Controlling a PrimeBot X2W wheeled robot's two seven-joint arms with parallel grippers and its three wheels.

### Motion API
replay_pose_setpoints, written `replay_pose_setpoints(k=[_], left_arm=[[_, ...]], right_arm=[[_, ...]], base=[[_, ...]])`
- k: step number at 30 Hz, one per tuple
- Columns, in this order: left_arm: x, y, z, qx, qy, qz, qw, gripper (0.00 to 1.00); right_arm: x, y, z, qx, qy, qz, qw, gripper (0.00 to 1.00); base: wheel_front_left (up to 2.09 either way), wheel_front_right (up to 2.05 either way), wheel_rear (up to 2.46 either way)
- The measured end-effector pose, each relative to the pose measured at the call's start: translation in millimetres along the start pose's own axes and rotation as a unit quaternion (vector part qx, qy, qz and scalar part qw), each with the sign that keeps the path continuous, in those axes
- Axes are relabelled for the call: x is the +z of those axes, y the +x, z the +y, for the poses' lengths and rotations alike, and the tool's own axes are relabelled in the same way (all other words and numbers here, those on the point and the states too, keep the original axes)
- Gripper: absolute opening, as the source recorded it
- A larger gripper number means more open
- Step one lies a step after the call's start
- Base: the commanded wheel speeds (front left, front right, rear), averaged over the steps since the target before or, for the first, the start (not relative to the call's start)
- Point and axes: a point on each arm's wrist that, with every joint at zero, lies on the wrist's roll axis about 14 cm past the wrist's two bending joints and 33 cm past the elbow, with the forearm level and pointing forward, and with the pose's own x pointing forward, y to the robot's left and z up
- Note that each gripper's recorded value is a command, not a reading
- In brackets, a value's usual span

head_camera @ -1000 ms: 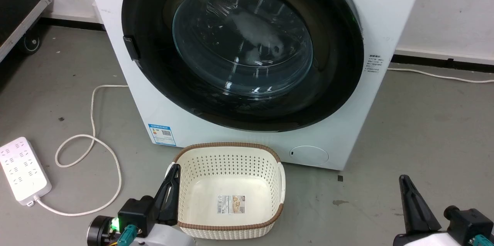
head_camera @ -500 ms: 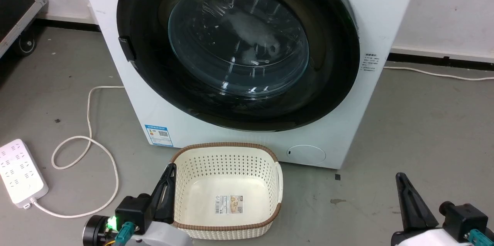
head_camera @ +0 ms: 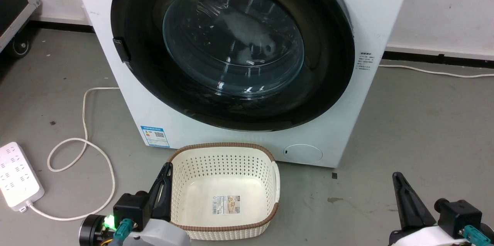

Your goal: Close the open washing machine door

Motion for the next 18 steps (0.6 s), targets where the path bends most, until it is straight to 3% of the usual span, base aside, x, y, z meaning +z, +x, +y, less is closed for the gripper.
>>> replay_pose_setpoints(k=[18], left_arm=[[0.5, 4.1, 3.9, 0.009, 0.007, 0.011, 1.0, 0.0]], right_arm=[[3.9, 2.4, -1.2, -0.001, -0.022, 0.007, 1.0, 0.0]], base=[[0.0, 0.0, 0.0]])
